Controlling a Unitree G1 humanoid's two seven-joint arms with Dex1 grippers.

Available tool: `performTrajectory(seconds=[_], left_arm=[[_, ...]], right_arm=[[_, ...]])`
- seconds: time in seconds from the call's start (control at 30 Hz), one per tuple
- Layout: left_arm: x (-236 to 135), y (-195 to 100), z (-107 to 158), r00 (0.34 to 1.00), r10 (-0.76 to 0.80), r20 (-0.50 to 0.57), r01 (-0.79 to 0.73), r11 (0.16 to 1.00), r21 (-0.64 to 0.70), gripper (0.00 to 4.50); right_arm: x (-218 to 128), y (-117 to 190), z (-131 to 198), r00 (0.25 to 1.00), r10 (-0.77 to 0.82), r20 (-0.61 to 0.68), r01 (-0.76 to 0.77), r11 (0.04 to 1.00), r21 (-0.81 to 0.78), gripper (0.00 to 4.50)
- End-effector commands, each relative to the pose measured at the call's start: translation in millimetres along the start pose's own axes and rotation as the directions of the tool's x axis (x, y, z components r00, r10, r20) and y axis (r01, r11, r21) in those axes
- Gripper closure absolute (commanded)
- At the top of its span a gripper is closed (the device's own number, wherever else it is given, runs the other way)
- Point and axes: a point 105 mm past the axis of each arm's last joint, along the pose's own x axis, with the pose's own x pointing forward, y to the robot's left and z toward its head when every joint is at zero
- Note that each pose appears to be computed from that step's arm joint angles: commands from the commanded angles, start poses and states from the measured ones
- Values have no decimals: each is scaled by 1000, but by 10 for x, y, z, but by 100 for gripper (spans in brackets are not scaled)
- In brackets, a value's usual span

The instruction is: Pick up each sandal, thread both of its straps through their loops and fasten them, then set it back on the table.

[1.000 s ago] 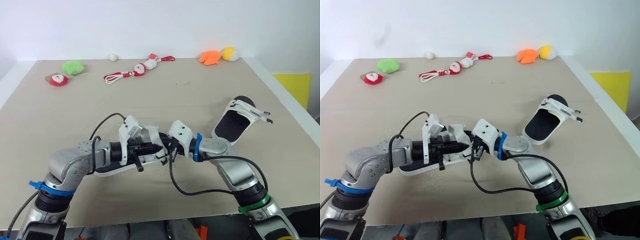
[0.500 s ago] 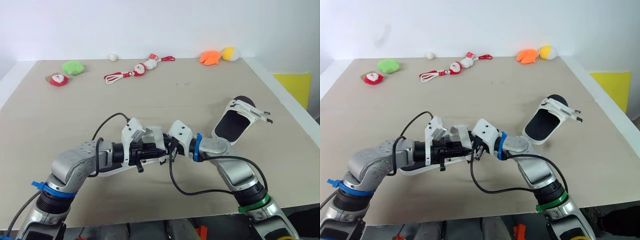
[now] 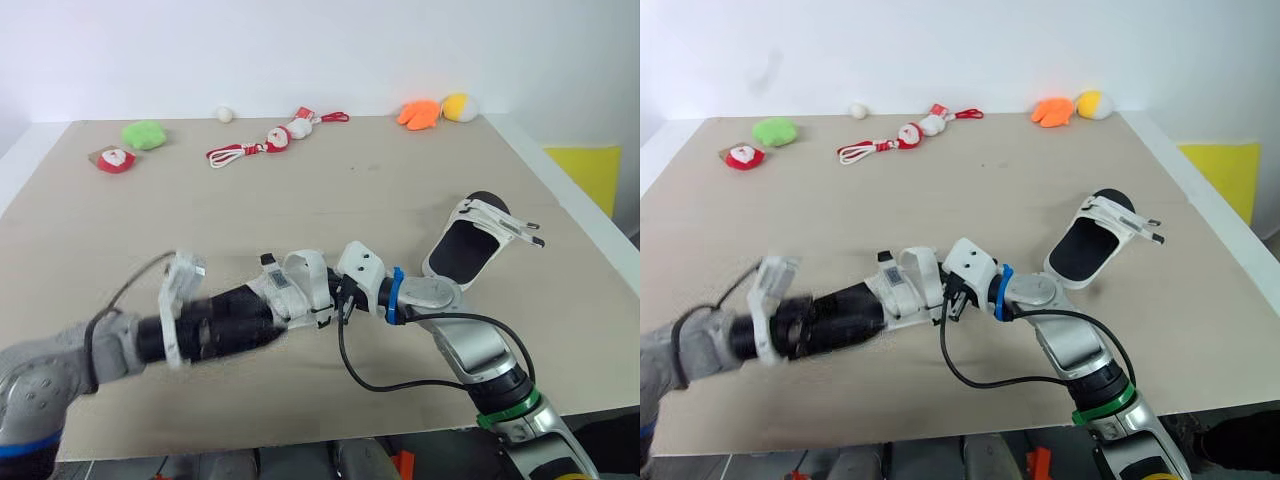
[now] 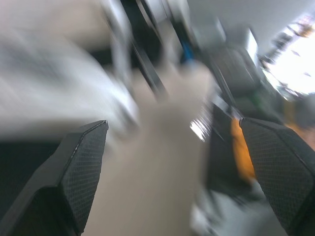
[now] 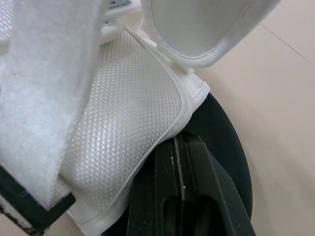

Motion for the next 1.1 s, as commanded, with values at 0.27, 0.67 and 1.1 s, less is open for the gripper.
performTrajectory(seconds=[0.27, 0.67, 1.1], left_arm=[[471, 278, -138, 987, 160, 18, -161, 983, 90, 8], [675, 396, -81, 984, 158, 85, -167, 980, 105, 8], [746, 362, -100, 981, 150, 126, -155, 987, 35, 292]], right_arm=[[6, 59, -88, 999, 23, -41, -22, 1000, 18, 450], [-21, 59, -100, 999, 6, -47, -5, 1000, 26, 450], [-20, 67, -103, 999, 5, -48, -4, 1000, 28, 450]])
